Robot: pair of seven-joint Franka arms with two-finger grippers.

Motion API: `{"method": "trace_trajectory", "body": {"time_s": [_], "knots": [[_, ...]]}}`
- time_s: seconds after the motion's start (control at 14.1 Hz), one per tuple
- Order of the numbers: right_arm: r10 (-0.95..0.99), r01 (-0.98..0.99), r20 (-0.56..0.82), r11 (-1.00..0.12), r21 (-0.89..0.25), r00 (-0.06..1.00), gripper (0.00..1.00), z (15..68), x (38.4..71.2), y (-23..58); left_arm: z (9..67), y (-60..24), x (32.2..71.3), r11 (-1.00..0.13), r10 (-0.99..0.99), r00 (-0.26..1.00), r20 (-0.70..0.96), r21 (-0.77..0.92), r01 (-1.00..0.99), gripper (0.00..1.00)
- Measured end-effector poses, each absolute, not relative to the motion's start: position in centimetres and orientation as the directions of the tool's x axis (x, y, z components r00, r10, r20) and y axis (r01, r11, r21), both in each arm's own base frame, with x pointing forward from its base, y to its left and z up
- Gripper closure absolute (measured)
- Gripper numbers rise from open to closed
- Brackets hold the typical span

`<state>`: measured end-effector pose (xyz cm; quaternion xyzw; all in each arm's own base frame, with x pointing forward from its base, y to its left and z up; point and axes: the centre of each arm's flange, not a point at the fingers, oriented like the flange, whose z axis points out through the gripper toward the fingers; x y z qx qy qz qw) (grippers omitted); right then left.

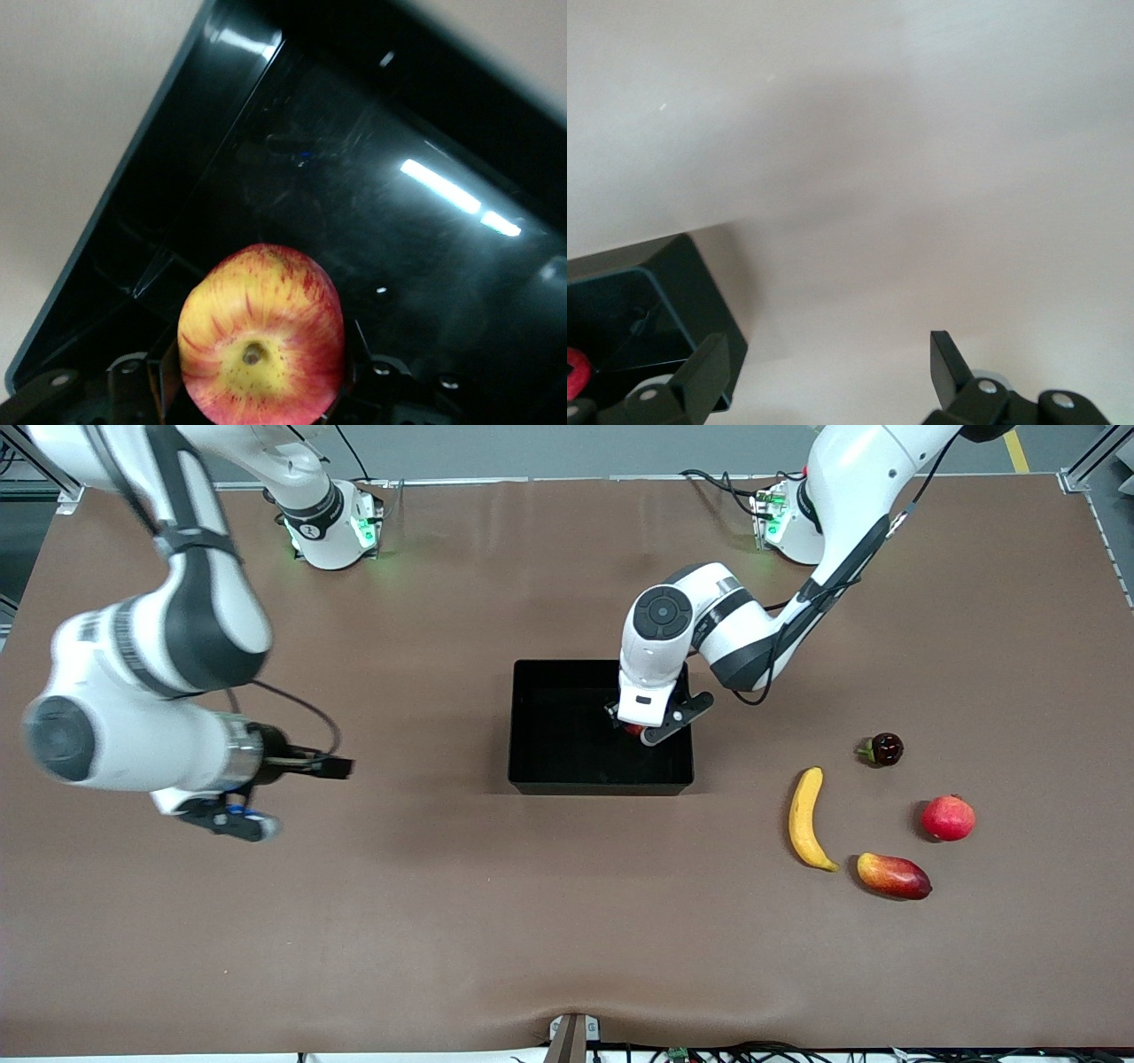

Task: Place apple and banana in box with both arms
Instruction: 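Lower the apple into the box, open the left gripper while the right withdraws, then move the left gripper over the yellow banana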

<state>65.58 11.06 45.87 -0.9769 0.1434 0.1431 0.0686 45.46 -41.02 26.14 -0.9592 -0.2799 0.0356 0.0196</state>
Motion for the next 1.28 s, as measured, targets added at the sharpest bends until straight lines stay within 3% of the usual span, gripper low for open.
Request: {"method": "trace_trajectory", "body": {"time_s": [0.14,0.36,0.78,1.07,1.28], "knots": [[-0.279,-0.312,-0.306,-0.948,-0.063,0.91,0.0,47.8,65.7,5.7,24.9,-40.8,44.4,-0.848,0.53,0.846,-0.067,-0.068,0.526,0.28],[-0.186,-0.19,-0.209,-0.982,0.0,0.96,0.0,53.2,64.5,1.8,22.7,-40.4,42.5,-0.865,0.501,0.863,-0.071,-0.025,0.5,0.28],[-0.114,-0.115,-0.169,-0.993,0.001,0.979,0.0,63.7,57.7,-0.8,20.8,-39.5,41.8,-0.872,0.489,0.87,-0.056,-0.024,0.489,0.28],[-0.135,-0.136,-0.136,-0.991,-0.004,0.982,0.0,67.3,53.8,-2.5,22.7,-39.4,44.3,-0.859,0.512,0.859,-0.023,-0.023,0.512,0.0],[-0.142,-0.144,-0.16,-0.99,-0.001,0.977,0.0,66.4,53.0,-3.2,31.5,-40.5,49.2,-0.828,0.556,0.829,0.061,-0.053,0.559,0.0]]}}
